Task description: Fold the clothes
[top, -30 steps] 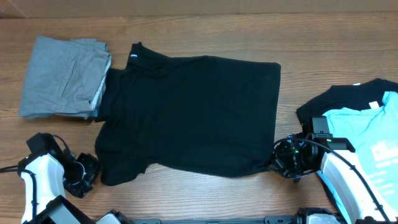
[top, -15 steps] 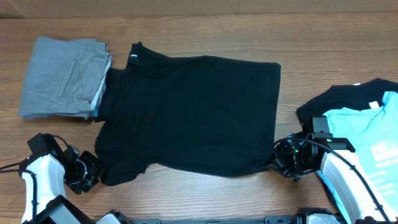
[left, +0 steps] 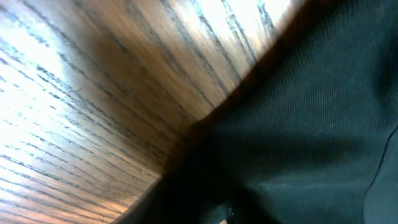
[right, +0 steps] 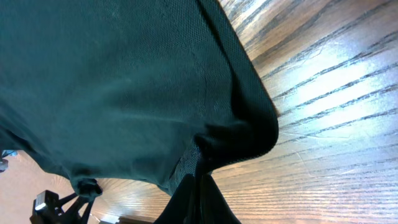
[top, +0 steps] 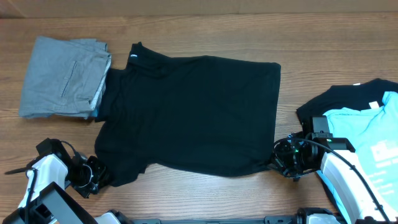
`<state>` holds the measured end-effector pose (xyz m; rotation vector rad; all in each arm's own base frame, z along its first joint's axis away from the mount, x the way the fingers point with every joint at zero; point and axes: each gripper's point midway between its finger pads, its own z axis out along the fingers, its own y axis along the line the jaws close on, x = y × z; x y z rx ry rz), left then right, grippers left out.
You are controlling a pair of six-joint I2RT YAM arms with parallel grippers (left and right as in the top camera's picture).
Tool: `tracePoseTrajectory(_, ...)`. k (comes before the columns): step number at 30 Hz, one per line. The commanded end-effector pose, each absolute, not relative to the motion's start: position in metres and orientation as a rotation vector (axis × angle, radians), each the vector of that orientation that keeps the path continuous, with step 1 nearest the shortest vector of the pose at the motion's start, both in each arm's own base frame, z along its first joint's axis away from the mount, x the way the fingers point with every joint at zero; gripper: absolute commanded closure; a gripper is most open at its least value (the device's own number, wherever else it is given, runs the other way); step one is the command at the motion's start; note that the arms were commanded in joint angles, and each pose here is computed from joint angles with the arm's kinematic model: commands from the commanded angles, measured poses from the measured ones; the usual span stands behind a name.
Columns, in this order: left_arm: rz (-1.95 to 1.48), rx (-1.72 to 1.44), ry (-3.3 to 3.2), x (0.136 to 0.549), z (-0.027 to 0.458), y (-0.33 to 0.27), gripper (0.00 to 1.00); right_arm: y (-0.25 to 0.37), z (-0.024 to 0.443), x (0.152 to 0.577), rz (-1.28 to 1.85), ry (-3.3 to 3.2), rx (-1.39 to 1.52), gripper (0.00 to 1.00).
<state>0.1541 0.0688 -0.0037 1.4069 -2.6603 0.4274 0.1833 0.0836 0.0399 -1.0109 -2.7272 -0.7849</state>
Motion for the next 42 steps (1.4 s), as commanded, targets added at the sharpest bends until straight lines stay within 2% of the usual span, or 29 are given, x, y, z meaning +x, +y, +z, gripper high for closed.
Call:
tracePoseTrajectory(1, 0.479, 1.383, -2.641, 0.154, -0.007, 0.061, 0.84, 0.085, 0.046, 0.191, -0.817, -2.747, -1.003, 0.96)
tracePoseTrajectory(5, 0.529, 1.307, -2.675, 0.16, 0.005, 0.06, 0.94, 0.083, 0.046, 0.192, -0.807, -2.761, -0.998, 0.96)
tracePoseTrajectory(7, 0.542, 1.266, -2.681, 0.163, 0.018, 0.061, 0.96, 0.082, 0.048, 0.194, -0.805, -2.788, -0.966, 0.96)
tracePoseTrajectory(12, 0.803, 1.177, -2.741, 0.186, 0.05, 0.045, 0.96, 0.066, 0.068, 0.196, -0.655, -2.837, -0.993, 0.96)
tracePoseTrajectory(17, 0.838, 1.125, -2.844, 0.191, 0.077, 0.043, 0.96, 0.034, 0.107, 0.193, -0.385, -2.888, -1.166, 0.96)
tracePoseTrajectory(27, 0.886, 1.091, -2.993, 0.178, 0.124, 0.024, 0.95, 0.029, 0.122, 0.155, -0.287, -2.803, -1.227, 0.96)
tracePoseTrajectory(30, 0.863, 1.089, -3.021, 0.171, 0.139, 0.02, 0.92, 0.028, 0.128, 0.147, -0.286, -2.828, -1.233, 0.96)
tracePoseTrajectory(36, 0.813, 1.089, -3.07, 0.171, 0.146, 0.025, 0.88, 0.025, 0.13, 0.159, -0.31, -2.89, -1.249, 0.96)
tracePoseTrajectory(42, 0.796, 1.121, -3.113, 0.18, 0.147, 0.033, 0.86, 0.025, 0.131, 0.193, -0.395, -2.976, -1.283, 0.96)
